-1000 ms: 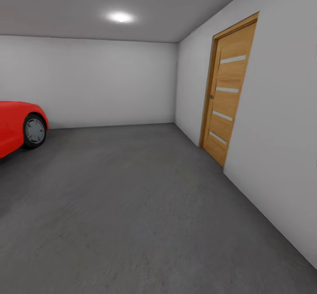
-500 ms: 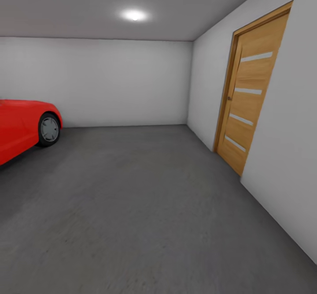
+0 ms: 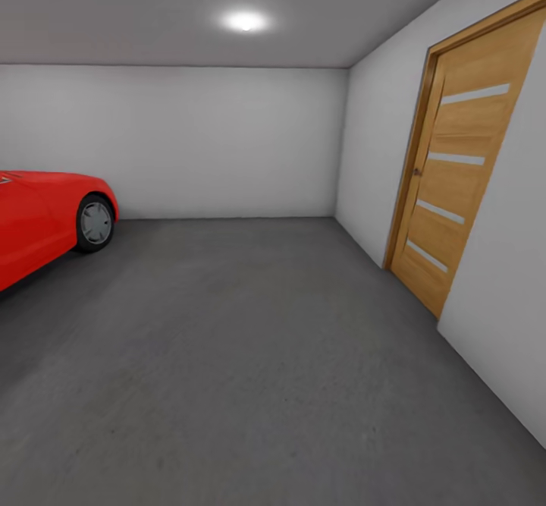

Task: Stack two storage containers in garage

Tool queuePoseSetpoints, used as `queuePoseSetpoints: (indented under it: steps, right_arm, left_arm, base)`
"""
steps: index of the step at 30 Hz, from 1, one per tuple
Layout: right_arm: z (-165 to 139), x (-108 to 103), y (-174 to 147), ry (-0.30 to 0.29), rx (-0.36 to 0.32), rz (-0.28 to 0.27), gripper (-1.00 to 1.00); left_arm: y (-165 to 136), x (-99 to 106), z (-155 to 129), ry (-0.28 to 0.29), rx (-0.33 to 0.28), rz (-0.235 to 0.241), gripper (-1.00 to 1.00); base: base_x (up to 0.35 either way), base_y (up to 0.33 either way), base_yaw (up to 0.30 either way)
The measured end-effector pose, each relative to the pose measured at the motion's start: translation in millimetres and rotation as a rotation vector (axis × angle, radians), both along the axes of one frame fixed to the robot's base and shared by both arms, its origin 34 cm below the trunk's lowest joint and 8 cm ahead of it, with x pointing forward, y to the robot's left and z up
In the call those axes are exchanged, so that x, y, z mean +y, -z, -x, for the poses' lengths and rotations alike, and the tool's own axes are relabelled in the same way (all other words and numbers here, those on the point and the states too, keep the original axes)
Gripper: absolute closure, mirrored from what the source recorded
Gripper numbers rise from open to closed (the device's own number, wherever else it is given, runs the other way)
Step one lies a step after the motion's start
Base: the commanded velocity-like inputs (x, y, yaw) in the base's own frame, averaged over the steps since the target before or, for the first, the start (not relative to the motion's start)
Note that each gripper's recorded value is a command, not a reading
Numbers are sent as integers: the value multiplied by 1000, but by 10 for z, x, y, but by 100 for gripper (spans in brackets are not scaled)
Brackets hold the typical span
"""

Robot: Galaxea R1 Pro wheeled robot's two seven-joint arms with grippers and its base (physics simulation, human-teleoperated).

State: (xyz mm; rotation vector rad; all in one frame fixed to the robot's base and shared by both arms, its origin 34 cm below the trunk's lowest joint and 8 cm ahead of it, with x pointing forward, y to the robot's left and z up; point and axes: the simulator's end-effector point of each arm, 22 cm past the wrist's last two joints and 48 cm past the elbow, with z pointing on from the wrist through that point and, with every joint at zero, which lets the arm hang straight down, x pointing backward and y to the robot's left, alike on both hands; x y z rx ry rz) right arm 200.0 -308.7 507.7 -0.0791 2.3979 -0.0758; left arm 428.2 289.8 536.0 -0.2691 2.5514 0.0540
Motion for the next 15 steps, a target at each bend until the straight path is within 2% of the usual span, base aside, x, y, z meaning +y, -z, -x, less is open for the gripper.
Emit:
queuePoseSetpoints:
  steps: [3,12,15]
  right_arm:
    - [-1,-25,-2,9,-1,6,-100]
    - [-2,-37,-4,15,-2,8,-100]
    - [-3,-37,-4,15,-2,9,-100]
  left_arm:
    - [3,0,4,0,2,1,-100]
    - [5,-5,6,1,4,1,-100]
    - [5,0,7,1,4,1,-100]
  base:
    - [325,0,-52]
    - [325,0,-226]
    - [325,0,-94]
